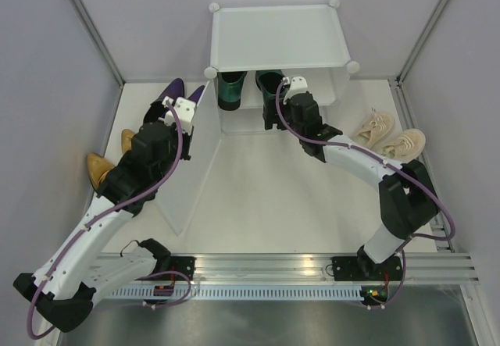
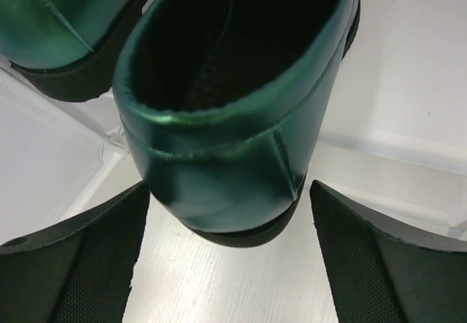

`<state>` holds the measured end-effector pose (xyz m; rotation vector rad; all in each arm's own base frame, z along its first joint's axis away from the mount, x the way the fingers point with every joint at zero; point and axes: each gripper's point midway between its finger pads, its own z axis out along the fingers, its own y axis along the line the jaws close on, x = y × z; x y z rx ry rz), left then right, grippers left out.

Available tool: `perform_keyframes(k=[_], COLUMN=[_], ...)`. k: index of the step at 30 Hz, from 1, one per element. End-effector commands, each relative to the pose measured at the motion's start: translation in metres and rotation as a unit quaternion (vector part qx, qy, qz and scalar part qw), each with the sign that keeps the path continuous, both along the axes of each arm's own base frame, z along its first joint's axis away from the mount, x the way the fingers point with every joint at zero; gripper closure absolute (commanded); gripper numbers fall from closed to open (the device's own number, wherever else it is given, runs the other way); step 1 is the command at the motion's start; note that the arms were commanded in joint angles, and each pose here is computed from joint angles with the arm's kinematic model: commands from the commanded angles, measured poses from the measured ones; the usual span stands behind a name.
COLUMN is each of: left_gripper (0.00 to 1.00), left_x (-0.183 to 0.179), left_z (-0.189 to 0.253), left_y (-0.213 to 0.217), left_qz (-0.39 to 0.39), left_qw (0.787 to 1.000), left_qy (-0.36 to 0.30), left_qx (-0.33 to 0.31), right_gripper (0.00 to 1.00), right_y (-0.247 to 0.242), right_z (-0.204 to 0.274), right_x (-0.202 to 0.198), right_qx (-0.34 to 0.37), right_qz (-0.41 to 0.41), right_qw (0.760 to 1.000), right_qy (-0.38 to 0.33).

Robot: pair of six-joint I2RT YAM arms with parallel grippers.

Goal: Place and organize the shoes in the shoe cabinet
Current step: Place the shoe in the shoe cabinet.

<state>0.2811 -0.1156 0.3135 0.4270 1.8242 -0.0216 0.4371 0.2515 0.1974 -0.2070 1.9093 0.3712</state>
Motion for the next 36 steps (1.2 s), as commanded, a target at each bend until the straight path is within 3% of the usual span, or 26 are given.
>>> perform_keyframes(k=[1, 9, 15, 36], left_gripper=[0.98, 0.98, 0.98, 0.98], left_x=[-0.013, -0.013, -0.014, -0.015], left_z=[-0.024, -0.022, -0.023, -0.023], left_y=[-0.022, -0.022, -0.023, -0.024], left_qz=[-0.065, -0.066, -0.068, -0.071], left_qw=[0.997, 0.997, 0.997, 0.997], left_qy=[0.039, 0.036, 0.037, 0.036], left_qx=[0.010, 0.008, 0.008, 0.010], right_gripper=[0.09, 0.34, 0.45, 0.46], right_y=[0.006, 0.007, 0.006, 0.021], right_z=[0.040, 0.050, 0.060, 0.075], right_x=[0.020, 0.031, 0.036, 0.063], right_qx=[0.018, 0.029, 0.041, 0.059], right_qz=[-0.008, -0.028, -0.044, -0.044], right_qw=[0.999, 0.997, 0.996, 0.992], right_qy=[-0.051, -0.059, -0.069, -0.098])
